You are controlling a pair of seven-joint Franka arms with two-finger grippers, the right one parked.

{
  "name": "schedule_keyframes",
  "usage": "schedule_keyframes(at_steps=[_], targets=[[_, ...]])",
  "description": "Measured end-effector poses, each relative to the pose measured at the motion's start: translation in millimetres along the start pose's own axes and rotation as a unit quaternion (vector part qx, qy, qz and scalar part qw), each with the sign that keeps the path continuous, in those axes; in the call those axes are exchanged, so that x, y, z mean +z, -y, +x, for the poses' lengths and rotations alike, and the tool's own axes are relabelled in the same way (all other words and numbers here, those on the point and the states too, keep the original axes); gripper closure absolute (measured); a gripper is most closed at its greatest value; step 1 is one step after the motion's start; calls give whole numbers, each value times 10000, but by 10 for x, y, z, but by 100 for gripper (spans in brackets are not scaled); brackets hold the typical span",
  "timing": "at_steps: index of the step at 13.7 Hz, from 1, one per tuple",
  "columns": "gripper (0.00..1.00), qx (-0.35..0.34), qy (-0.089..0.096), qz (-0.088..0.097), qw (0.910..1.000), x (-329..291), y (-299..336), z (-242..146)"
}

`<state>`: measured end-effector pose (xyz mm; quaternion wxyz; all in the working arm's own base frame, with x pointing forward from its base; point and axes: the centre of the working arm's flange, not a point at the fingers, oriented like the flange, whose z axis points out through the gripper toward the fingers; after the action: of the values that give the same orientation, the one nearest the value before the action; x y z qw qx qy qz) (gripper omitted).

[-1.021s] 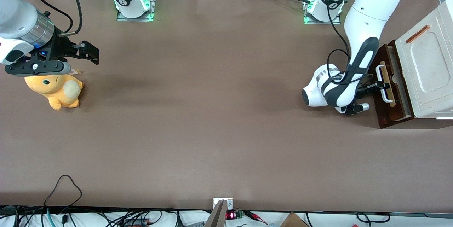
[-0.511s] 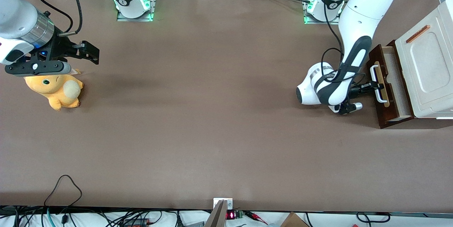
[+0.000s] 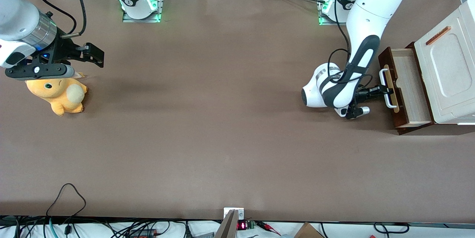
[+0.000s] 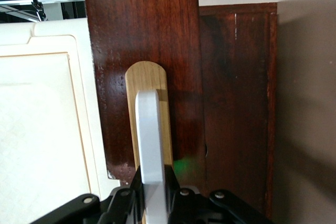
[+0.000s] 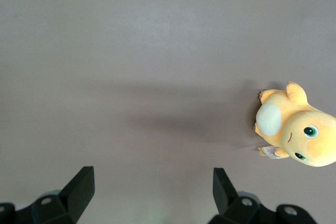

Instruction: Open lower drawer with left arm only

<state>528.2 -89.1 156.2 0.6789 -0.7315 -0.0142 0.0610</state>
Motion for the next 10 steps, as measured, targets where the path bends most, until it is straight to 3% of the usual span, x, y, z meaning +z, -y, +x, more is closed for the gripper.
schedule_keyframes(at_steps=[10], targets=[[82, 1, -141, 26, 9999, -379, -103, -99]])
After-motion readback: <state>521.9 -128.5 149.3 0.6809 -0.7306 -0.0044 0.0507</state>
